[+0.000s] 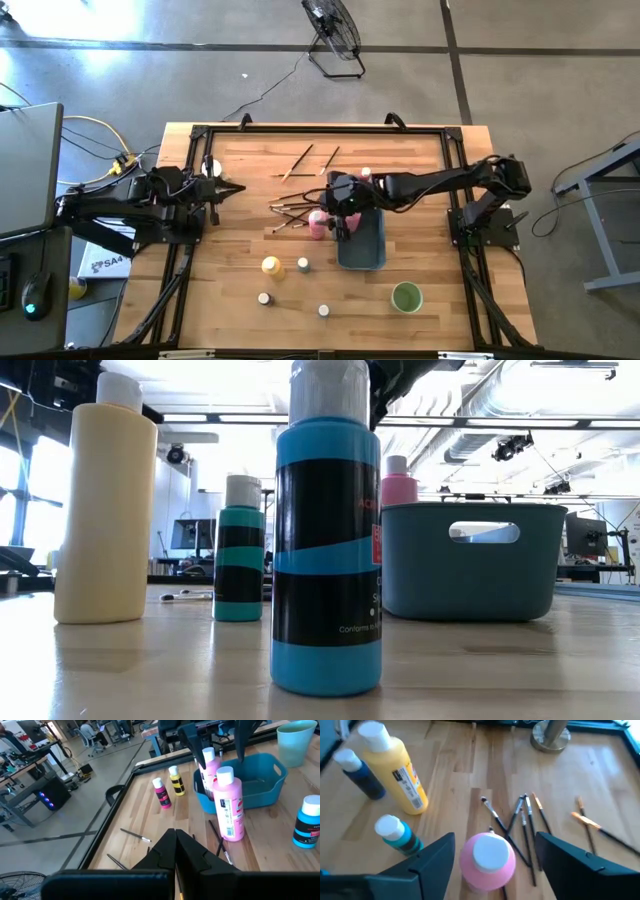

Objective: Pick & Place Paint Supplies
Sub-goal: Put the large pink paint bottle into the blue bin

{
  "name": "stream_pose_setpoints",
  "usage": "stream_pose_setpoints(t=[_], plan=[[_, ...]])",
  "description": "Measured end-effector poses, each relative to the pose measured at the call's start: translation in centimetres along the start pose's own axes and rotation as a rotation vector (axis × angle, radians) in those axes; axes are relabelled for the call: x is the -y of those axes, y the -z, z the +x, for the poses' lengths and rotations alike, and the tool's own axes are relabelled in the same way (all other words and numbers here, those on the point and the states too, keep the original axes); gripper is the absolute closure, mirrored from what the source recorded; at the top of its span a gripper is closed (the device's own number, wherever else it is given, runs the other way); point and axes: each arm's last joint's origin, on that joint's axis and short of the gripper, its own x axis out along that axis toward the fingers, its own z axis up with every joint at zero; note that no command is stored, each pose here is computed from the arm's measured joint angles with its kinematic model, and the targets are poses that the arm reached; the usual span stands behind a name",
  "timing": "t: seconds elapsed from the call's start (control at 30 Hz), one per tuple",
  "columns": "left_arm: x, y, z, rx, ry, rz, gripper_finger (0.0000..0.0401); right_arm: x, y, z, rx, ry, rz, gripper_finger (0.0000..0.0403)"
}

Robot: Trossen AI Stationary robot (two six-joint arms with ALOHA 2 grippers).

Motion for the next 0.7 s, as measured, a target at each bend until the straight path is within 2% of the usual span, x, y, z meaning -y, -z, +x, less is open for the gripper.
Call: stream_pose_setpoints(t=[0.37, 0.7], plan=[[0.0, 0.0, 0.0, 0.000, -0.001, 0.000, 0.0401, 0.1, 0.1, 0.1, -0.005, 0.004, 0.027, 0.0126], [0.0, 0.0, 0.0, -0.002, -0.002, 0.000, 0.0401, 0.1, 0.9, 1.7, -0.043, 0.004, 0.028, 0.0128]])
